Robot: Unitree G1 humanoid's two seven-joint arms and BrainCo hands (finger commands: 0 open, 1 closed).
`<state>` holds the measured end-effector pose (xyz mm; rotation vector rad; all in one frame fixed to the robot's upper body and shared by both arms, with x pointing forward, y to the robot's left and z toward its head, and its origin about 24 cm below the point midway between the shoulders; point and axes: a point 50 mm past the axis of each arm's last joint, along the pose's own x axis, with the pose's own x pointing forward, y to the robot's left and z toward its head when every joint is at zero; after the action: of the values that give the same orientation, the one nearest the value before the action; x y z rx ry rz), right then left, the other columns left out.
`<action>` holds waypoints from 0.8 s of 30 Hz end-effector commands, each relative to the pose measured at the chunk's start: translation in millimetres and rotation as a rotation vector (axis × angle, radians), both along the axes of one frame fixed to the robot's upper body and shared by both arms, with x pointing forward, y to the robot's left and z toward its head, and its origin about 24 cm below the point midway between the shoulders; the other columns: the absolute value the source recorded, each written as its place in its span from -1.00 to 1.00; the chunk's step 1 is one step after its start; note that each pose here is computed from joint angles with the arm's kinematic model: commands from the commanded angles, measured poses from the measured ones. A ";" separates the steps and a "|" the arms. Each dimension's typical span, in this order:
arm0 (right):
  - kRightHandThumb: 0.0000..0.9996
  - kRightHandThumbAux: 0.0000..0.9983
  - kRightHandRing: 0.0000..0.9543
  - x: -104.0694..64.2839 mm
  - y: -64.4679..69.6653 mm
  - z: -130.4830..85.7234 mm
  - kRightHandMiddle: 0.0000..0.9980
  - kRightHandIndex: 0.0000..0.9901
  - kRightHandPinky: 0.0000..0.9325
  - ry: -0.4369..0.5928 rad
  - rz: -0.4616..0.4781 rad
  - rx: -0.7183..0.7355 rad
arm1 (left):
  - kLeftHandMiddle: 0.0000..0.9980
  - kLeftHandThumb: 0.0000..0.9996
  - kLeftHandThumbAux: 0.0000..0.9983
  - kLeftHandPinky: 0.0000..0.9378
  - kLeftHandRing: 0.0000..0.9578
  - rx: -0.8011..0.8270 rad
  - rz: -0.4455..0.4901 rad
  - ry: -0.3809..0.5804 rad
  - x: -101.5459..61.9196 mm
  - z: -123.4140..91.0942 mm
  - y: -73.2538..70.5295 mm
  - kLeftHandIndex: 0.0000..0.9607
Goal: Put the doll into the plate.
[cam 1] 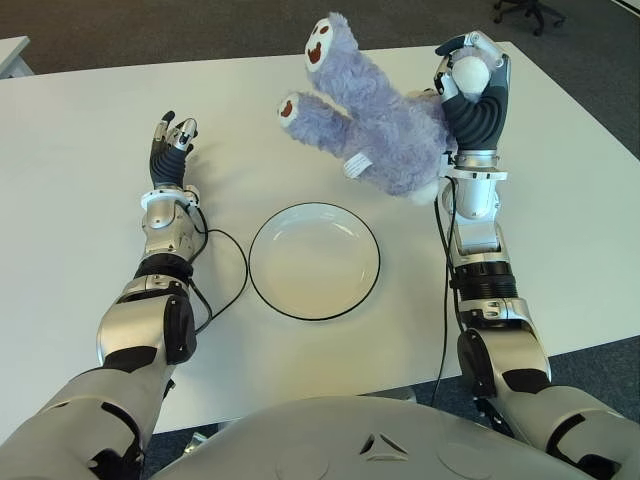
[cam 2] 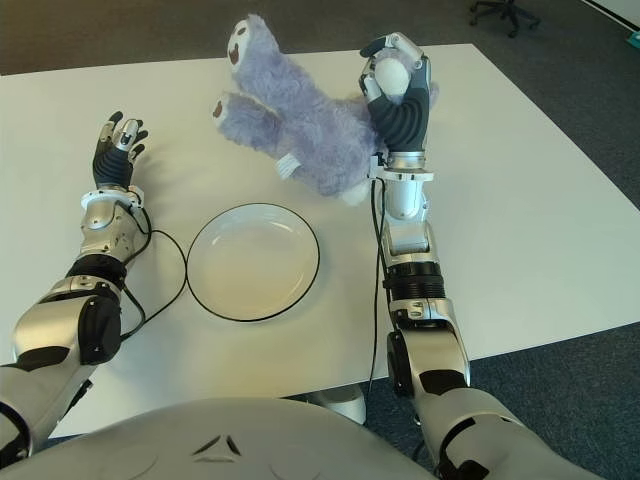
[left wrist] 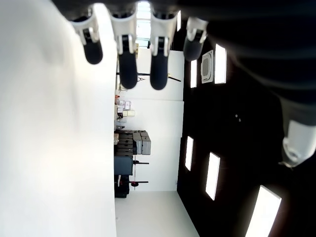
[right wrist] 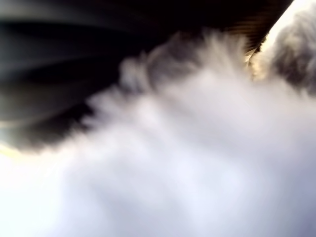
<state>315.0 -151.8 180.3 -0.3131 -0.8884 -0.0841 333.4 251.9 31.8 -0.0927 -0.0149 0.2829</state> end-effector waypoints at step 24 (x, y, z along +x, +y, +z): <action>0.40 0.44 0.77 -8.5 26.7 2.1 0.67 -0.11 0.78 -0.091 -0.013 -0.156 | -0.60 -1.00 0.02 -0.79 -0.63 -0.054 0.003 0.184 -20.1 -42.8 -12.9 -0.79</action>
<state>307.8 -131.0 180.0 -0.4485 -0.9559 -0.0615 335.0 249.6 31.9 -0.0978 -0.0097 0.2896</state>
